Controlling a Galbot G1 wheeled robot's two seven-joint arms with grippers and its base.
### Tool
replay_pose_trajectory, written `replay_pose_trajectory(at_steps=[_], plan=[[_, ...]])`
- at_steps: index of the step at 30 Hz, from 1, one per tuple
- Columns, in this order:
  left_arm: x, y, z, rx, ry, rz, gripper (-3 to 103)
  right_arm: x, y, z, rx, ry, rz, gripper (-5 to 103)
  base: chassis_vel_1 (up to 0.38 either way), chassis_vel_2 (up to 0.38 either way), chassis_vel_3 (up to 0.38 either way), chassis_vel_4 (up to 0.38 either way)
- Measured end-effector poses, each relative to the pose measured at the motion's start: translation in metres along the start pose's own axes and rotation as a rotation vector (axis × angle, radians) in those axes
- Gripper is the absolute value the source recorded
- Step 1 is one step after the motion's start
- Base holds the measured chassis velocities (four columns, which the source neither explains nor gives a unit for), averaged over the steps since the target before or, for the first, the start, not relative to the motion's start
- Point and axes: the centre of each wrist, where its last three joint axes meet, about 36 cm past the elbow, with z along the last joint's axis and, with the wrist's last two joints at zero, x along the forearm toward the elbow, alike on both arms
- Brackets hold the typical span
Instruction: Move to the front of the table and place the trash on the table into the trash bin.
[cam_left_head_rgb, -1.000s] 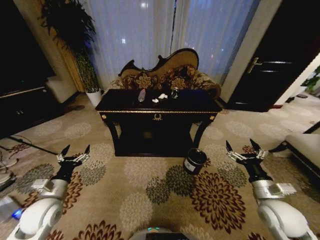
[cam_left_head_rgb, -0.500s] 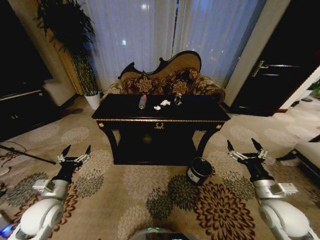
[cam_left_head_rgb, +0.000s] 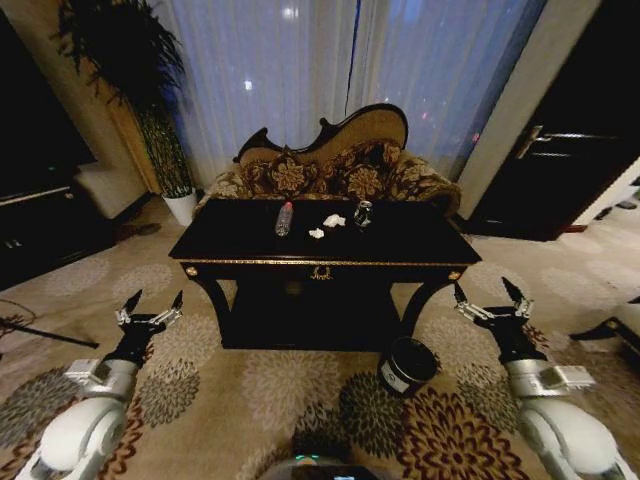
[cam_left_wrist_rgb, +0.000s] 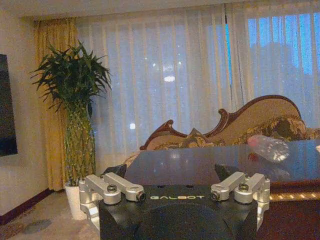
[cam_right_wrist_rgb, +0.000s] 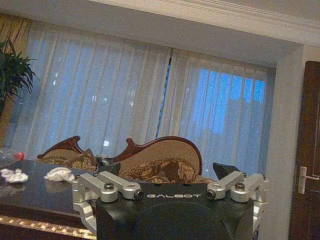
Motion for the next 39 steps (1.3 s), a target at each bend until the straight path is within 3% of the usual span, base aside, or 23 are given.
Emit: replay_pose_trajectory(at_steps=[4,7,12,19,28,39], plan=[[-0.002,0.001,-0.002,-0.002,-0.005,0.002,95,0.000,0.001,0.000,-0.001,-0.001,0.001,100,-0.226,0.230,0.211,-0.209],[-0.002,0.001,-0.002,-0.002,-0.006,0.002,101,0.001,0.002,0.000,0.000,0.001,0.005,100,-0.213,0.205,0.212,-0.216],[-0.002,0.001,-0.002,-0.002,-0.004,0.003,95,0.000,0.002,0.001,0.003,-0.005,0.026,100,-0.214,0.202,0.200,-0.218],[-0.006,-0.001,-0.005,0.013,-0.014,0.016,99,-0.001,0.002,-0.001,0.005,-0.012,0.026,100,-0.065,0.063,0.067,-0.069],[-0.019,-0.011,-0.020,0.012,-0.020,0.095,99,0.001,0.003,0.000,0.006,-0.009,0.025,100,0.000,0.000,0.000,0.000],[-0.057,-0.010,-0.042,0.031,0.031,0.193,98,0.001,0.005,-0.003,0.003,-0.016,0.015,100,0.000,0.000,0.000,0.000]])
